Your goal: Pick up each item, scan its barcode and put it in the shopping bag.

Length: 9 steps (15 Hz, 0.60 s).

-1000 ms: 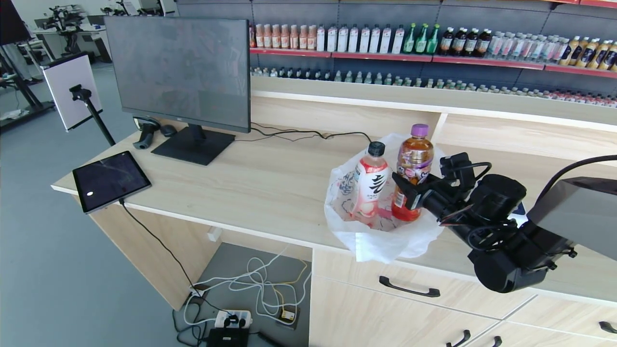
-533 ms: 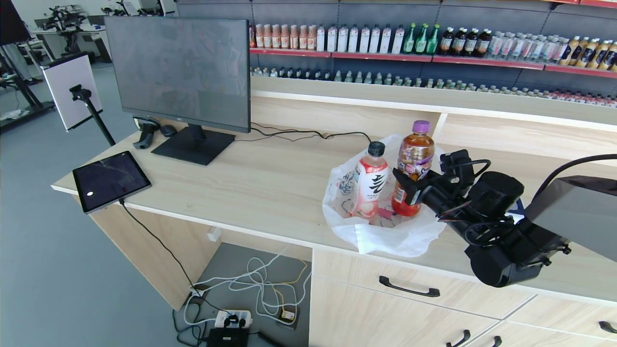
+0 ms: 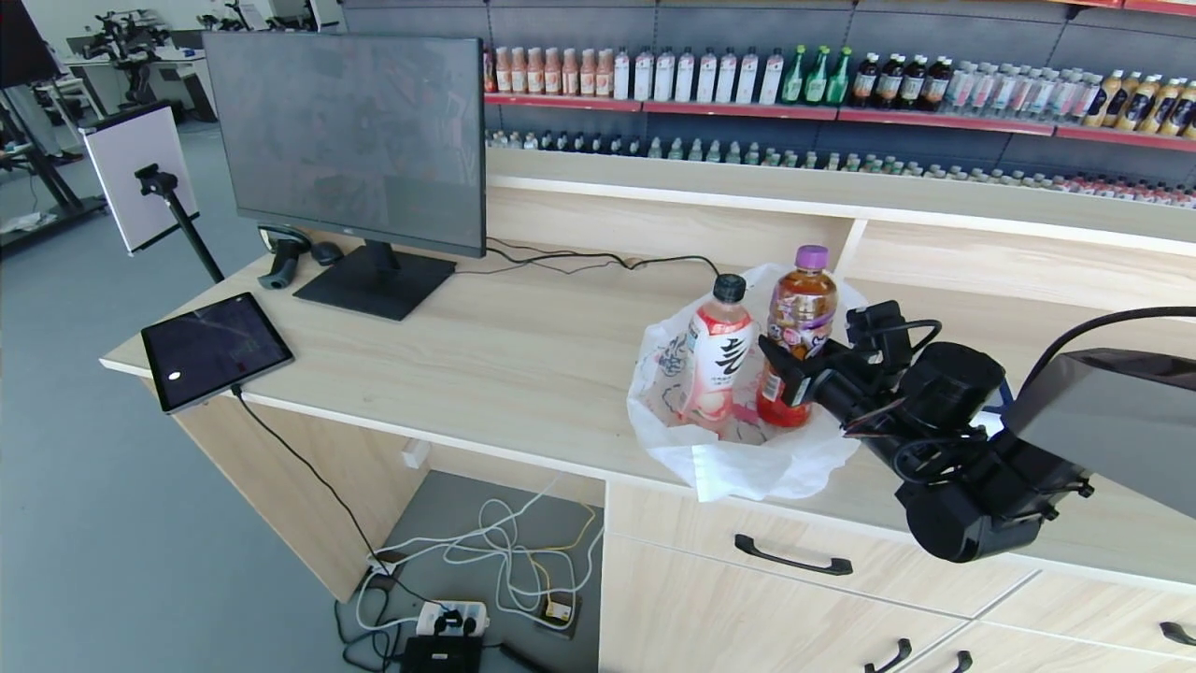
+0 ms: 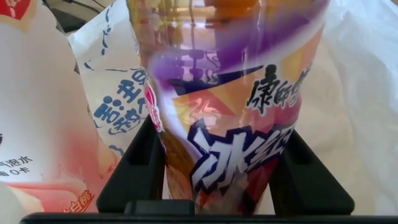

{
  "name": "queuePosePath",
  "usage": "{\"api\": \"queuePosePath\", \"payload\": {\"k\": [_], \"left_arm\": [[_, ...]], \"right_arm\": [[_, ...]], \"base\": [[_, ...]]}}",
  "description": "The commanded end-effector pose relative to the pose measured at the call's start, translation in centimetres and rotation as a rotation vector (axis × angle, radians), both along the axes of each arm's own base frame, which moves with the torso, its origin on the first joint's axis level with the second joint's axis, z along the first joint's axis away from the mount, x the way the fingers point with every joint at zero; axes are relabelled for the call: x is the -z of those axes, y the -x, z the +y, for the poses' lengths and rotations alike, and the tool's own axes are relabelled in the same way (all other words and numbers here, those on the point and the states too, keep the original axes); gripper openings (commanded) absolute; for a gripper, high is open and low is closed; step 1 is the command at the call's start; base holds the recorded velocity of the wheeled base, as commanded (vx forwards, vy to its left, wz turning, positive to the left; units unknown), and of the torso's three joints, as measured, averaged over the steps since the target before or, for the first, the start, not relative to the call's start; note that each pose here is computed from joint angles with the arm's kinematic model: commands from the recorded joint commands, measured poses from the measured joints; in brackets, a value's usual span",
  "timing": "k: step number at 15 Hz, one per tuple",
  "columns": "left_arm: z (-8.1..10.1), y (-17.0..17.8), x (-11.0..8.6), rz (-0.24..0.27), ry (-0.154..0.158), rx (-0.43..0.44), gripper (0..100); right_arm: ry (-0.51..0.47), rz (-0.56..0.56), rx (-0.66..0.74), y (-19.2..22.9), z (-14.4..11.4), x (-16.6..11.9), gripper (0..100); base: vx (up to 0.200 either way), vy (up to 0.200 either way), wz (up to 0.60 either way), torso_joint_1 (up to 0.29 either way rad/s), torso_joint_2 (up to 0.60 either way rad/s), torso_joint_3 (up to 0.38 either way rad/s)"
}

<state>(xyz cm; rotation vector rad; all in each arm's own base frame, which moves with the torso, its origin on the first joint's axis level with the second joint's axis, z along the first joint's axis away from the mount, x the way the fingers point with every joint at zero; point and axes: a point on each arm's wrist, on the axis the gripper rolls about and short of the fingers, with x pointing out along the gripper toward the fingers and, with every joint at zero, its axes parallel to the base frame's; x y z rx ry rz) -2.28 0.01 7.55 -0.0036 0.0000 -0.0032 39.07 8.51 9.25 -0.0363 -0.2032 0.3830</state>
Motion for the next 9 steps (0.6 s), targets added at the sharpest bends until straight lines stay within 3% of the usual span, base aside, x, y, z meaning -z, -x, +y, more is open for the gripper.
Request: {"api": "queuePosePath", "payload": {"k": [1,4,5,9], "left_arm": [[0.00,0.00,0.00,0.000,-0.001,0.000,100],[0.00,0.00,0.00,0.000,0.001,0.000,100],[0.00,0.00,0.00,0.000,0.001,0.000,100],[0.00,0.00,0.00,0.000,0.001,0.000,100]], "right_arm": [[0.004,0.013,-0.001,0.00,0.05,0.34,0],[0.007,0.028,-0.001,0.11,0.03,0.75,0],[0.008,0.034,-0.001,0.16,0.02,0.90,100],[0.008,0.037,0.019,0.15,-0.79,0.87,100]], "base": [[0.000,0.000,0.00,0.000,0.00,0.000],[0.000,0.000,0.00,0.000,0.00,0.000],[0.000,0.000,0.00,0.000,0.00,0.000],[0.000,0.000,0.00,0.000,0.00,0.000]]}}
